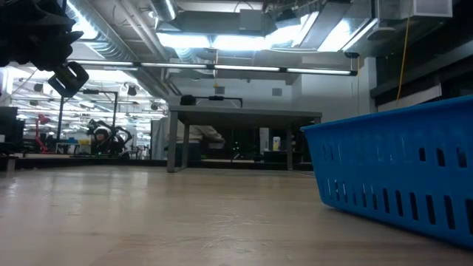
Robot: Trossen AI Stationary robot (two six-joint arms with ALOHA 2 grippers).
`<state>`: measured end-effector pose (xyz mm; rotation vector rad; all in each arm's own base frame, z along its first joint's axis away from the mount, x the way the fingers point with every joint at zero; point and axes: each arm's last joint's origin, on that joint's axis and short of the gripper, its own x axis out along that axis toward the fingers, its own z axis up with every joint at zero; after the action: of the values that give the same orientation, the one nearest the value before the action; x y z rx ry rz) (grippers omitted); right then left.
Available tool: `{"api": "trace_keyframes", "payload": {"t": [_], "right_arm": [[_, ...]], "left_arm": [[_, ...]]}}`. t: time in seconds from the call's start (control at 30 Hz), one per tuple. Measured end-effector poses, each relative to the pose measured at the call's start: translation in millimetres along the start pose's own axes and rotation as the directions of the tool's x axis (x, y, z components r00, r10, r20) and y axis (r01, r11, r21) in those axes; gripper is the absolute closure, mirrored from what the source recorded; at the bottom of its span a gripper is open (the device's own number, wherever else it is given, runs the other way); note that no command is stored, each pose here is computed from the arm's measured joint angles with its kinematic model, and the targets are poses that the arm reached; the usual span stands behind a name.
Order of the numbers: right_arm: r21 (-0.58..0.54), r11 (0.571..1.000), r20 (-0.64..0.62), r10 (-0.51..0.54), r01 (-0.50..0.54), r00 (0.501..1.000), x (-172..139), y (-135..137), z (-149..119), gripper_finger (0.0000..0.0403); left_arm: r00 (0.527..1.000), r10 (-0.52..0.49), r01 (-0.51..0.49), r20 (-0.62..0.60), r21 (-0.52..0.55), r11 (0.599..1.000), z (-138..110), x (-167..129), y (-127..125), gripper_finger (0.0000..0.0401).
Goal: Pick & Place Office Desk Supplies
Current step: Put the yellow spring keychain into the yellow bin
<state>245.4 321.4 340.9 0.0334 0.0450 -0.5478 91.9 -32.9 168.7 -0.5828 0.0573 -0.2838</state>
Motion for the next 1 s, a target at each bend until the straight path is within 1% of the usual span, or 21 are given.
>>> {"api": "trace_keyframes", "payload": {"t": [0.07, 0.17, 0.3, 0.37, 0.43, 0.47, 0.5, 0.57, 0.63, 0.7, 0.77, 0.8, 0.87, 0.9, 0.93, 1.0], "right_arm": [[-0.003, 1.000, 0.013, 0.011, -0.011, 1.000, -7.7, 0.7, 0.1, 0.0396], [0.027, 0.999, 0.030, 0.034, -0.034, 0.999, -20.7, 3.7, 1.5, 0.0397], [0.038, 0.995, 0.020, 0.089, -0.090, 0.996, -37.8, 17.5, 6.9, 0.0397], [0.021, 0.989, -0.004, 0.147, -0.147, 0.989, -43.4, 30.2, 9.6, 0.0397], [0.007, 0.969, -0.024, 0.248, -0.247, 0.969, -45.8, 45.5, 14.0, 0.0398], [-0.005, 0.948, -0.022, 0.317, -0.317, 0.948, -45.7, 53.3, 17.7, 0.0398], [-0.016, 0.919, -0.005, 0.395, -0.395, 0.919, -45.5, 60.3, 21.9, 0.0398], [-0.047, 0.840, 0.073, 0.543, -0.541, 0.837, -45.9, 71.2, 30.5, 0.0398], [-0.129, 0.766, 0.120, 0.643, -0.630, 0.757, -48.3, 76.1, 33.2, 0.0398], [-0.184, 0.734, 0.106, 0.676, -0.654, 0.729, -53.5, 77.2, 30.5, 0.0398], [-0.247, 0.696, 0.055, 0.705, -0.674, 0.707, -57.9, 78.2, 23.5, 0.0398], [-0.258, 0.675, 0.017, 0.718, -0.691, 0.696, -60.5, 78.3, 18.4, 0.0398], [-0.227, 0.635, -0.076, 0.744, -0.738, 0.663, -63.5, 78.3, 6.5, 0.0398], [-0.185, 0.633, -0.122, 0.744, -0.751, 0.657, -64.5, 77.5, 0.5, 0.0398], [-0.132, 0.647, -0.168, 0.732, -0.751, 0.660, -65.2, 75.9, -5.3, 0.0397], [-0.007, 0.701, -0.258, 0.688, -0.714, 0.678, -64.2, 71.1, -17.2, 0.0397]], "left_arm": [[1.000, 0.000, 0.000, 0.000, 0.000, 1.000, 0.1, 0.0, 0.0, 0.0347], [1.000, 0.000, 0.000, 0.000, 0.000, 1.000, 0.0, 0.0, 0.0, 0.0347], [1.000, 0.000, 0.000, 0.000, 0.000, 1.000, 0.1, 0.0, -0.1, 0.0347], [1.000, 0.000, 0.000, 0.000, 0.000, 1.000, 0.1, 0.0, -0.1, 0.0347], [1.000, 0.000, 0.000, 0.000, 0.000, 1.000, 0.0, 0.0, 0.0, 0.0347], [1.000, 0.000, 0.000, 0.000, 0.000, 1.000, 0.0, 0.0, 0.0, 0.0347], [1.000, 0.000, 0.000, 0.000, 0.000, 1.000, 0.0, 0.0, 0.0, 0.0347], [1.000, 0.000, 0.000, 0.000, 0.000, 1.000, 0.0, 0.0, 0.0, 0.0347], [1.000, 0.000, 0.000, 0.000, 0.000, 1.000, 0.1, 0.0, 0.0, 0.0347], [1.000, 0.000, 0.000, 0.000, 0.000, 1.000, 0.0, 0.0, 0.0, 0.0347], [1.000, 0.000, 0.000, 0.000, 0.000, 1.000, 0.0, 0.0, 0.0, 0.0347], [1.000, 0.000, 0.000, 0.000, 0.000, 1.000, 0.1, 0.0, -0.1, 0.0347], [1.000, 0.000, 0.000, 0.000, 0.000, 1.000, 0.0, 0.0, 0.0, 0.0347], [1.000, 0.000, 0.000, 0.000, 0.000, 1.000, 0.1, 0.0, -0.1, 0.0347], [1.000, 0.000, 0.000, 0.000, 0.000, 1.000, 0.1, 0.0, -0.1, 0.0347], [1.000, 0.000, 0.000, 0.000, 0.000, 1.000, 0.0, 0.0, 0.0, 0.0347]]}}
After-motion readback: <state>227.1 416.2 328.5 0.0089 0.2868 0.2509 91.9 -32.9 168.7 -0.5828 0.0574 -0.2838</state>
